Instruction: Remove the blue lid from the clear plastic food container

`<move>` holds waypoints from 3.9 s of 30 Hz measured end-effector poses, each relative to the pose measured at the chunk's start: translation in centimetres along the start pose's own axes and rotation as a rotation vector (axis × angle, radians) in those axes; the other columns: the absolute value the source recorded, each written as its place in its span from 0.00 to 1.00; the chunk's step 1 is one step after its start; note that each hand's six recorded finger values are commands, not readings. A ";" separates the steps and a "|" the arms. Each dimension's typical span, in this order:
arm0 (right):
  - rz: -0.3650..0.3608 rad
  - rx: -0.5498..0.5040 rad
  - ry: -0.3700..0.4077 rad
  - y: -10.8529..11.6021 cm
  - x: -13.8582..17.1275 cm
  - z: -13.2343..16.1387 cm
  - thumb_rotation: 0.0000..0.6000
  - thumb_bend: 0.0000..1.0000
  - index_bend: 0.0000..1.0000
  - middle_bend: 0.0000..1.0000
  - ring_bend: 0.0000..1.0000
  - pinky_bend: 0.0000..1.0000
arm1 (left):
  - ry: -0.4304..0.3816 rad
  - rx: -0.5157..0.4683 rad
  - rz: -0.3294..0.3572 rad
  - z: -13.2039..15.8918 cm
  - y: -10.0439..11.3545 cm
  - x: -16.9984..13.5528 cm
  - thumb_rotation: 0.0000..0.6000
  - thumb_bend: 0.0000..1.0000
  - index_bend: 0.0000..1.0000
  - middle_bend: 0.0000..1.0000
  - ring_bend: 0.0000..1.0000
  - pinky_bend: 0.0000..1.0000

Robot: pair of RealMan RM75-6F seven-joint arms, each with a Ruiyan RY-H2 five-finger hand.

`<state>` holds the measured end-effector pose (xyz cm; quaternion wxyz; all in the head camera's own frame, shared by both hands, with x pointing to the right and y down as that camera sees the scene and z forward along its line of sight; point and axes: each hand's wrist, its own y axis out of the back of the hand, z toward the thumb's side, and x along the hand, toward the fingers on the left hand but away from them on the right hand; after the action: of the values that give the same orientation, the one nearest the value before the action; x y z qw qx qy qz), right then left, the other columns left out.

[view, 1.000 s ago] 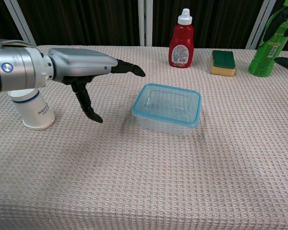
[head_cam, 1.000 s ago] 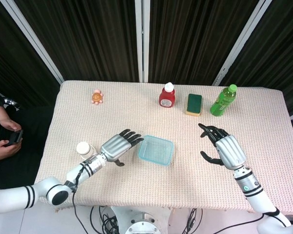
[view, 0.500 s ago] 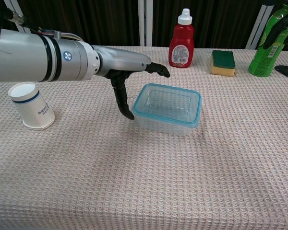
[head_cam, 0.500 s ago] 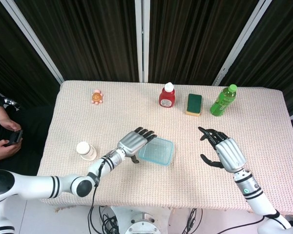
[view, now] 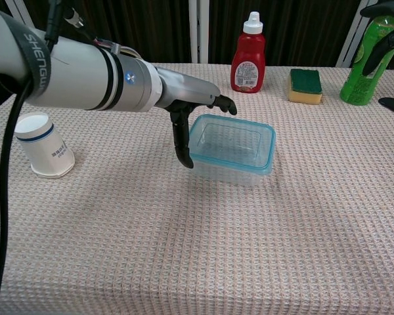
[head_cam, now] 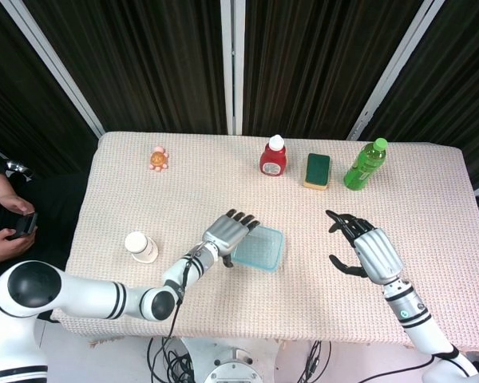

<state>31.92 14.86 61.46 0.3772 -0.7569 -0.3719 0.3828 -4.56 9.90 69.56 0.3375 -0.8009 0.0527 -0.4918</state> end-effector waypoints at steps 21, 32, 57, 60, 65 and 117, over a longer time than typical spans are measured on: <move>0.153 0.079 0.159 -6.2 -0.6 3.3 1.00 0.27 0.21 0.34 0.19 0.33 | 0.065 -0.044 -0.041 -0.2 -0.5 1.7 1.00 0.00 0.17 0.28 0.18 0.25; 0.099 0.159 0.258 -10.4 -3.7 5.2 1.00 0.08 0.26 0.28 0.14 0.26 | 0.078 -0.037 -0.028 -0.3 -0.9 1.5 1.00 0.00 0.18 0.32 0.20 0.26; -0.002 0.196 0.338 -12.2 -6.7 7.2 1.00 0.06 0.34 0.30 0.14 0.25 | 0.065 -0.024 -0.024 -0.3 -1.4 1.5 1.00 0.00 0.18 0.32 0.20 0.26; -0.002 0.199 0.337 -12.0 -6.7 7.0 1.00 0.06 0.34 0.31 0.14 0.25 | 0.065 -0.021 -0.021 -0.3 -1.4 1.5 1.00 0.00 0.18 0.32 0.20 0.25; -0.001 0.202 0.339 -11.7 -6.8 6.9 1.00 0.06 0.36 0.32 0.15 0.25 | 0.059 -0.004 -0.009 -0.4 -1.4 1.6 1.00 0.00 0.19 0.32 0.20 0.25; -0.124 0.251 0.453 -12.0 -8.4 8.5 1.00 0.42 0.73 0.52 0.34 0.44 | -0.048 -0.067 0.004 -0.7 -1.0 -0.4 1.00 0.00 0.05 0.20 0.11 0.17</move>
<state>17.73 15.43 70.68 0.5644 -0.7465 -0.2732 0.2227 -5.59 10.54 70.06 0.3123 -0.8234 0.0624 -0.4696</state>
